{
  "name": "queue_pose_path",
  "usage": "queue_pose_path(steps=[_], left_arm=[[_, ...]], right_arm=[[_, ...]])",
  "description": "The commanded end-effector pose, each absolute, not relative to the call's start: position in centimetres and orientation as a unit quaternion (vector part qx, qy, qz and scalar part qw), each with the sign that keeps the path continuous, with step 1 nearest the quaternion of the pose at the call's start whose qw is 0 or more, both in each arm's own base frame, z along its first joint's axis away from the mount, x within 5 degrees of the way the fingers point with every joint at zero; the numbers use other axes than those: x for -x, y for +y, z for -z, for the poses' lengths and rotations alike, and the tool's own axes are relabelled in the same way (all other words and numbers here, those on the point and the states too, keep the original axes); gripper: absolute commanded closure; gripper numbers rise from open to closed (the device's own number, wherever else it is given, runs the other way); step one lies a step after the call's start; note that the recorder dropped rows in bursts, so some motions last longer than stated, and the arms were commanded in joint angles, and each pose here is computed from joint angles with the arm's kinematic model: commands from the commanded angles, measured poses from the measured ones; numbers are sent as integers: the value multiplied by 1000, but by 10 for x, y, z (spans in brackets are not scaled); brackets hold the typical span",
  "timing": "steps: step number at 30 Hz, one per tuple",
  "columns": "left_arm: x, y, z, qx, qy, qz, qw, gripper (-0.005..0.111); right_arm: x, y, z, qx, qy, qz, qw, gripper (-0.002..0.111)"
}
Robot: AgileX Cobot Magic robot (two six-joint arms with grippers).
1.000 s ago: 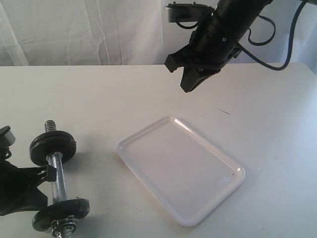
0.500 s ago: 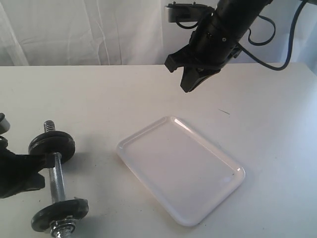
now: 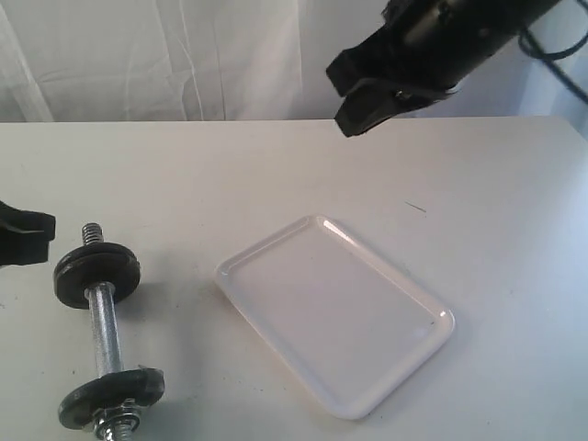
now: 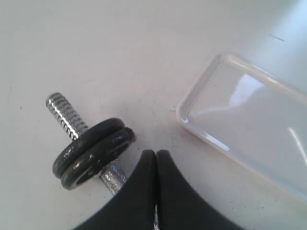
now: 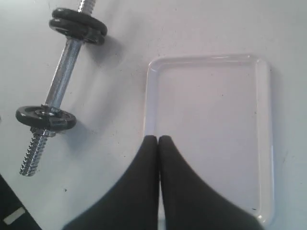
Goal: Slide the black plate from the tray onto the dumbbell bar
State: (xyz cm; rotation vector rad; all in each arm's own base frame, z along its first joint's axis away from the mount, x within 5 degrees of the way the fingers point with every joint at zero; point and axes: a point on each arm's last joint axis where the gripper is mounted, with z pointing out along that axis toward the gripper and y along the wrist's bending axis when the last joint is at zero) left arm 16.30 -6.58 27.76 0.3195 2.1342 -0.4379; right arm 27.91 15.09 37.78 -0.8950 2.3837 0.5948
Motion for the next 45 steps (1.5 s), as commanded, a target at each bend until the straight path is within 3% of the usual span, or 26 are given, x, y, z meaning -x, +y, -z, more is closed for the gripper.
queue_pose_path(steps=[1,12,19,26,33,45], left_arm=[[-144,-65,-290,-183,846,173,470,107],[-125,-65,-291,-237,845,180,445,107],[-111,-59,-306,-219,809,175,517,107],[-93,-53,-293,-212,798,177,536,107],[-86,-53,-271,-217,816,183,504,107],[-89,-51,-273,-209,810,177,518,107]], right_arm=[[-243,133,-386,334,863,-210,315,108],[-155,93,-353,303,842,-192,403,108],[-118,76,-328,291,834,-189,429,108],[-102,70,-312,288,833,-191,432,108],[-97,70,-292,281,845,-201,407,108],[-92,70,-284,282,861,-212,368,108]])
